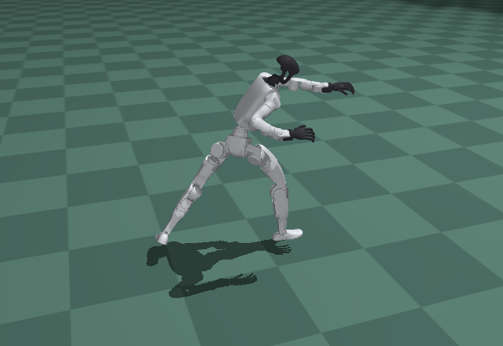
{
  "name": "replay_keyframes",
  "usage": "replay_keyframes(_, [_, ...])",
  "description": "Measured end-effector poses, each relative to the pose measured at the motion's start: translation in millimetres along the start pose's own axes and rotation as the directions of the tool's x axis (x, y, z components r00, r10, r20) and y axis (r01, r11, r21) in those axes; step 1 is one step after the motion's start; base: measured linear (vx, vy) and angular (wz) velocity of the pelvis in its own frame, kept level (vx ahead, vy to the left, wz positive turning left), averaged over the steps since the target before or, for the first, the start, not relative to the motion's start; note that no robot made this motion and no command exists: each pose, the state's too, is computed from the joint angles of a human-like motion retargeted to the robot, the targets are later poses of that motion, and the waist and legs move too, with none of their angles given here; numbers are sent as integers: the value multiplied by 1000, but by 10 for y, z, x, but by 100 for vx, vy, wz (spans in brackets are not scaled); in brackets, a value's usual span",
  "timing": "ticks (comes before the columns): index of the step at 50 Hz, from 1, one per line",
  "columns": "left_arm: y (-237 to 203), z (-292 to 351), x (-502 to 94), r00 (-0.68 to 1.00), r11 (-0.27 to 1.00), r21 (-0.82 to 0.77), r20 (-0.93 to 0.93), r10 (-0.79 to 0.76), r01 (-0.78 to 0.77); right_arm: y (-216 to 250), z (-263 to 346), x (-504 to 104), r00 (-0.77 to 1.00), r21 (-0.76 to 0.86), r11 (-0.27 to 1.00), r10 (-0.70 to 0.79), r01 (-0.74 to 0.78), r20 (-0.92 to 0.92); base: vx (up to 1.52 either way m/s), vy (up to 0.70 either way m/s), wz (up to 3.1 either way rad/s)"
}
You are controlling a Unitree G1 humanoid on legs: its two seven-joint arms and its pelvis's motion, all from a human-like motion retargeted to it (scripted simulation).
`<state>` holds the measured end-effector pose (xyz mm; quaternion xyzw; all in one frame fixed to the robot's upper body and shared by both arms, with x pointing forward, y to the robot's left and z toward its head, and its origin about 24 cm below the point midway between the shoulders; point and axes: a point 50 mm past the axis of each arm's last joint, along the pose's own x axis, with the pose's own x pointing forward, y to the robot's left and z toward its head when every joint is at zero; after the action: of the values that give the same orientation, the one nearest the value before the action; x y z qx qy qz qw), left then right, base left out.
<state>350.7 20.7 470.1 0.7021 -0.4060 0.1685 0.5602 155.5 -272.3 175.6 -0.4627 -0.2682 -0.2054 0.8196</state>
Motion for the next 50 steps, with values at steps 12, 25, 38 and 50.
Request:
replay_keyframes(12, [-29, 414, -1457, 845, 594, -804, 304, 440, -20, -290, 699, 1350, 777, -70, 874, -387, 481, 497, 37, -35, -86])
replay_keyframes(25, [-1580, -121, -1260, 974, 696, -716, -120, -190, 48, 682, 839, 2928, 998, 18, 1000, -25, 24, 61, 33, -17, -116])
replay_keyframes(38, [-1061, -966, -3206, 963, 613, -790, -168, -211, -4, 579, 710, 381, 944, 216, 976, -47, -26, 325, 44, -4, -266])
replay_keyframes(50, [-250, -1187, -5284, 479, 770, -540, -804, -353, -338, -25, 71, -528, 979, 68, 994, 101, -91, -174, 19, 32, -89])
